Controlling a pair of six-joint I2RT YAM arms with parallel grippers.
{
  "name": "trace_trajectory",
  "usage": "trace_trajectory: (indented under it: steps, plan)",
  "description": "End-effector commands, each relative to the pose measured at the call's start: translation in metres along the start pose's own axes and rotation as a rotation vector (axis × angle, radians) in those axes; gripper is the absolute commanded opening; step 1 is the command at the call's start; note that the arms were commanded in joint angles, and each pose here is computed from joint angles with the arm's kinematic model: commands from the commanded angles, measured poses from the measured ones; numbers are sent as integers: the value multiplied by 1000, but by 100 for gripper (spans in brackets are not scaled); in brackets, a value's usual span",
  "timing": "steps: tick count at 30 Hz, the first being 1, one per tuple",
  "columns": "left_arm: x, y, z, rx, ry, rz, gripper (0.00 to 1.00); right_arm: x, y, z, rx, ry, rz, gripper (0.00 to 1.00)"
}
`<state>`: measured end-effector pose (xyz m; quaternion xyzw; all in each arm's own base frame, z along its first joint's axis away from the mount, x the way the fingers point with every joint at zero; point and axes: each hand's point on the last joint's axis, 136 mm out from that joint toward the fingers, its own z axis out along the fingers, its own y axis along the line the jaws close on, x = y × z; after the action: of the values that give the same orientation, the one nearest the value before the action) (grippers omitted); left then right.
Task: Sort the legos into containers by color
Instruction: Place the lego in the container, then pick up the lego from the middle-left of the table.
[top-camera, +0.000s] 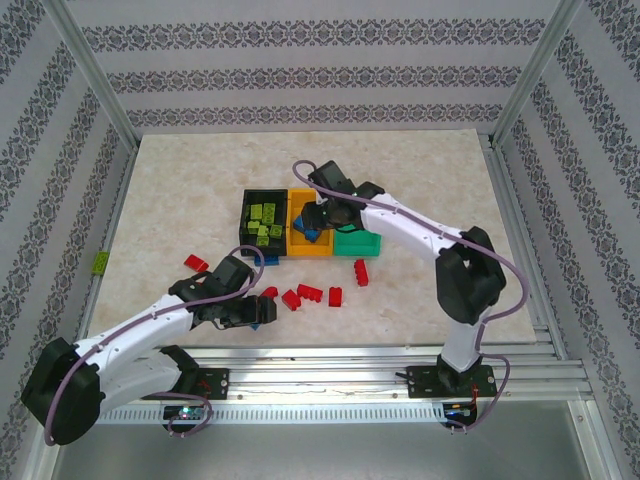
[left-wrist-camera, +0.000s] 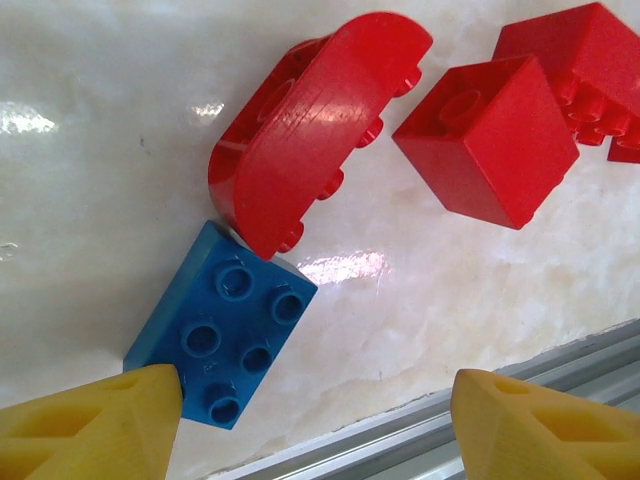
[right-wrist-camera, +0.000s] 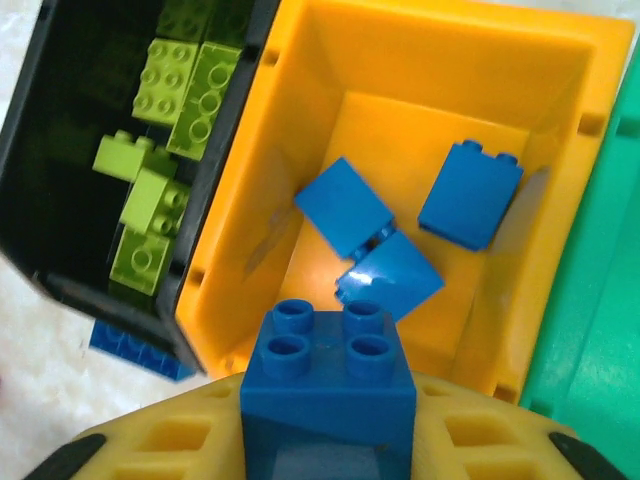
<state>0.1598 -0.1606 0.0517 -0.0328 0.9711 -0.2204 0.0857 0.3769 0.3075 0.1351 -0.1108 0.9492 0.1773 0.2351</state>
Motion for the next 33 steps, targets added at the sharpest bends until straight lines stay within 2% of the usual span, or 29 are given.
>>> trace_trajectory:
  steps: [1, 5, 11, 20, 27, 33]
  plan:
    - [5, 6, -2, -18, 30, -24, 72, -8, 3, 1, -12, 22, -40, 47]
    - [4, 7, -6, -19, 4, -37, 73, -5, 7, 1, -42, 34, -51, 55]
    - [1, 11, -9, -32, -29, -51, 72, 20, 1, -5, -50, 44, -41, 56]
    - [1, 16, -4, -47, -33, -73, 72, 53, -4, -10, -89, 45, -14, 56]
    - [7, 26, 0, -101, 1, -90, 73, 56, -6, -17, -110, -5, 16, 56]
    - [7, 38, 3, -190, 26, -95, 73, 56, 2, -26, -153, -30, -15, 51]
